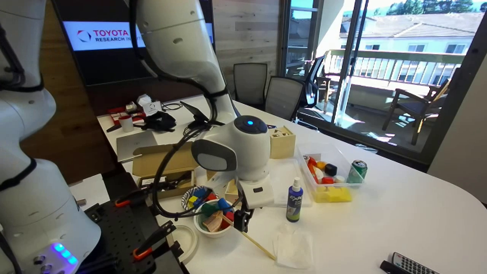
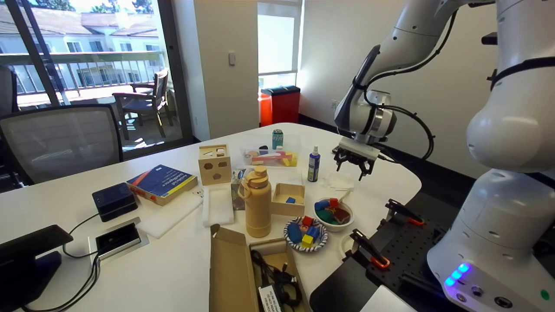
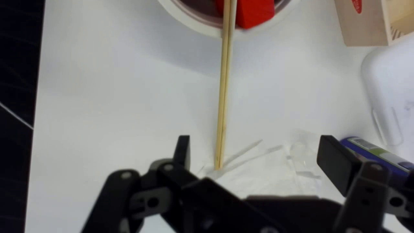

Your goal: Use the chopsticks to stir the blocks in the white bowl.

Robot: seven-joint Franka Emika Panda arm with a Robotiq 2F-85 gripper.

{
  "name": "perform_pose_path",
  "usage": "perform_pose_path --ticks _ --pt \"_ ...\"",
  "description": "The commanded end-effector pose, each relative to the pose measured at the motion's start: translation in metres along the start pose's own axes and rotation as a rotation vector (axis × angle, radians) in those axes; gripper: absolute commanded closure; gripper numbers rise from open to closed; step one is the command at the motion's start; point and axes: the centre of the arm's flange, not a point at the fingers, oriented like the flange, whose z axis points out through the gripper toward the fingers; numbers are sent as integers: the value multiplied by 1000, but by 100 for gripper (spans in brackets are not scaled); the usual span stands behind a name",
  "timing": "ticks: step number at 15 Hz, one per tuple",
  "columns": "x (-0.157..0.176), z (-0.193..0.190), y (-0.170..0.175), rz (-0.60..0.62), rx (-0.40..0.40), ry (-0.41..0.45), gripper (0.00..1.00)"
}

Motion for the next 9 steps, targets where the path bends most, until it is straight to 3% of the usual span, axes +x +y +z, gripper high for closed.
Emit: perform_pose_path --ticks 1,9 --pt "-15 -62 -1 -49 21 32 0" --pt "-12 -98 -14 -131 38 26 0"
